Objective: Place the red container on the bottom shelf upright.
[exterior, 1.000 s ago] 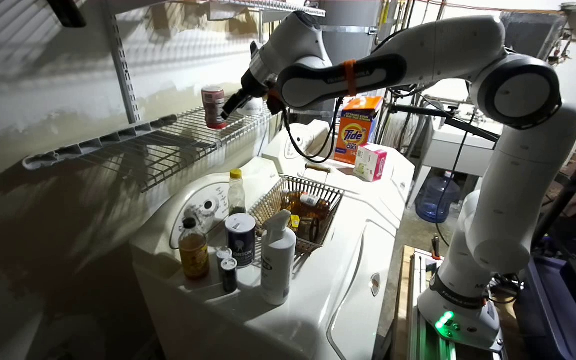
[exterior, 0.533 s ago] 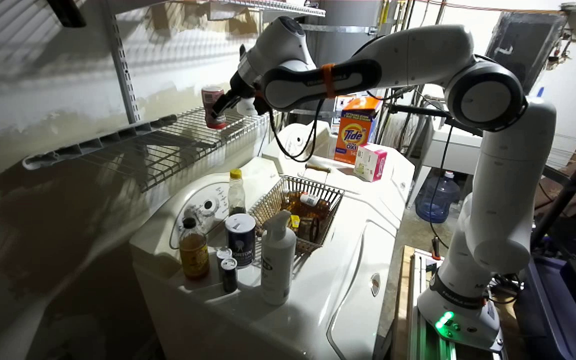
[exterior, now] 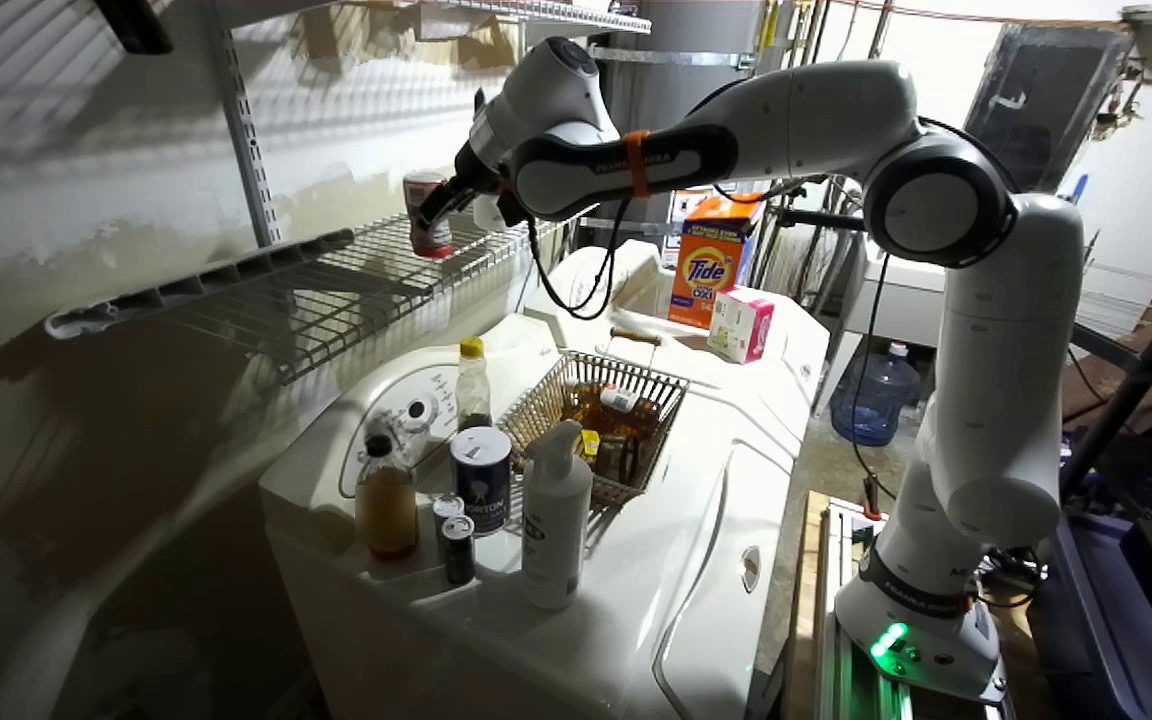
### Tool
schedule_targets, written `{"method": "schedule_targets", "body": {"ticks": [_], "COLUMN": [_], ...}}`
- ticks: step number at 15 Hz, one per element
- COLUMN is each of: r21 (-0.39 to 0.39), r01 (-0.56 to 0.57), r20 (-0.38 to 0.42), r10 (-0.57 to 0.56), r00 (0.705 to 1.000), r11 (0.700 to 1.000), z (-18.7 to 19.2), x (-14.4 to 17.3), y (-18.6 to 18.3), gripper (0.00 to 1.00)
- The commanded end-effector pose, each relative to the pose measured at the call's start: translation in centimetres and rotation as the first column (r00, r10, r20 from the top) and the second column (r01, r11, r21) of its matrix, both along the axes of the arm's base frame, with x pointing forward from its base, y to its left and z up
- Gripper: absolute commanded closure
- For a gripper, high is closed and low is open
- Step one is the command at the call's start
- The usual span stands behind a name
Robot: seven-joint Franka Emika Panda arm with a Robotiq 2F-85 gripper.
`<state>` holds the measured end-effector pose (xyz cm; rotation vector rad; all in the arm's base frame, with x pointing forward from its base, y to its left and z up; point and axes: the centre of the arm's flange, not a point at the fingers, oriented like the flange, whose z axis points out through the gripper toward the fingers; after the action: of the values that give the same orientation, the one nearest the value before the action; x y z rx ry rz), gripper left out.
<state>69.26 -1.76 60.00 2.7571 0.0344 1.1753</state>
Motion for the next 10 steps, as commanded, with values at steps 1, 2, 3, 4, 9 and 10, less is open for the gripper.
{"method": "schedule_targets", "body": {"ticks": [1, 2, 3, 4, 9, 10], "r21": [0.006, 0.005, 0.001, -0.008, -0.054, -0.072], "r01": [-0.002, -0.002, -0.004, -0.005, -0.018, -0.027], "r20": [0.018, 0.018, 0.015, 0.011, 0.009, 0.013], "r10": [0.002, 0.002, 0.004, 0.005, 0.019, 0.028], "r00": [1.0, 1.0, 1.0, 1.0, 1.0, 1.0], "r11": [1.0, 1.0, 1.0, 1.0, 0.998, 0.997], "z": [0.0, -0.1, -0.3, -0.5, -0.9, -0.8], "x": [2.1, 2.4, 2.6, 2.7, 3.1, 3.1], "y": [0.1, 0.1, 0.2, 0.4, 0.6, 0.8], "gripper": [0.0, 0.0, 0.0, 0.25, 0.55, 0.59]}}
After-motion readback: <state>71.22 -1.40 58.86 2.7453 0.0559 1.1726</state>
